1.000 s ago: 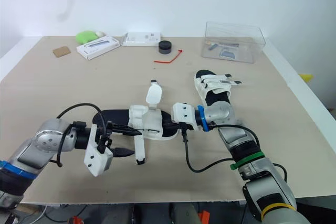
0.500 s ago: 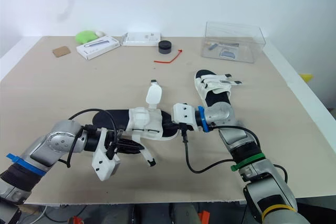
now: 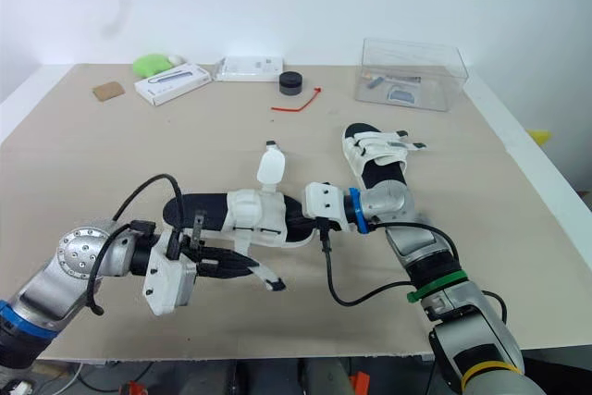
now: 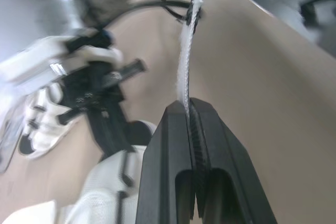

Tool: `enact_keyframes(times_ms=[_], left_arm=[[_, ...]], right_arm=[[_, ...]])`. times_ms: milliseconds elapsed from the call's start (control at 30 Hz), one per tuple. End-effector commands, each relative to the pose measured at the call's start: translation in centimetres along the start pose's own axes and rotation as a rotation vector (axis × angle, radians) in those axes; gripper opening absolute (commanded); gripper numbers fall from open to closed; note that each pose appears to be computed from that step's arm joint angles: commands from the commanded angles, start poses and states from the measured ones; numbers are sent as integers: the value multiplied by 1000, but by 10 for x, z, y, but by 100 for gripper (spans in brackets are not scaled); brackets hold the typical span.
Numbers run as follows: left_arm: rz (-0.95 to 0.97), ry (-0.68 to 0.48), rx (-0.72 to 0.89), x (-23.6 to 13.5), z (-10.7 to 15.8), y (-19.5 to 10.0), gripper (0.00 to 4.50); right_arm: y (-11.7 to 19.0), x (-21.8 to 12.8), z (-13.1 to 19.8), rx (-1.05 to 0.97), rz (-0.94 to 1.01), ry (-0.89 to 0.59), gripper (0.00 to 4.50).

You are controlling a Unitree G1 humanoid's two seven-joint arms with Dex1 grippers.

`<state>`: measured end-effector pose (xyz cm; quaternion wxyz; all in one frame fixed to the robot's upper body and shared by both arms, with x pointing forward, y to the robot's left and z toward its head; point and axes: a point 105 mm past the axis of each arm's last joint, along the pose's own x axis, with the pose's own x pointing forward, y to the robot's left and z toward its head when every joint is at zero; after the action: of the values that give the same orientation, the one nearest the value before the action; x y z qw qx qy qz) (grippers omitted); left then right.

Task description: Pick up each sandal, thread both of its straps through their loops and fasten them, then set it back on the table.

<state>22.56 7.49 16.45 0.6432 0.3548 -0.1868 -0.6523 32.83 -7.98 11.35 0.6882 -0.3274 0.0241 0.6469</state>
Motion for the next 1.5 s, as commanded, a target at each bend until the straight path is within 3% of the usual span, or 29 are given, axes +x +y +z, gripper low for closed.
enact_keyframes(times_ms=[33, 167, 300, 533, 800, 1333, 1367, 1467, 1500], left_arm=[[162, -27, -114, -5, 4, 36, 2], [304, -18, -300, -10, -14, 66, 2], [469, -84, -564, -22, -31, 96, 2], [523, -144, -822, -25, -47, 109, 2], [502, -111, -955, -19, -72, 99, 2], [502, 22, -990, -17, -112, 85, 2], [507, 23, -990, -17, -112, 85, 57], [523, 53, -967, -21, -116, 86, 104], [529, 71, -949, -22, -117, 87, 150]], right_arm=[[11, -2, -24, 45, 45, 98, 0], [10, -2, -23, 41, 46, 100, 0], [8, -3, -23, 39, 42, 100, 0], [8, -5, -24, 41, 33, 107, 0], [7, -6, -24, 41, 26, 106, 0], [10, -7, -22, 47, 20, 104, 0], [10, -7, -22, 47, 20, 104, 0], [10, -7, -22, 48, 18, 106, 0], [10, -7, -22, 48, 17, 107, 0]])
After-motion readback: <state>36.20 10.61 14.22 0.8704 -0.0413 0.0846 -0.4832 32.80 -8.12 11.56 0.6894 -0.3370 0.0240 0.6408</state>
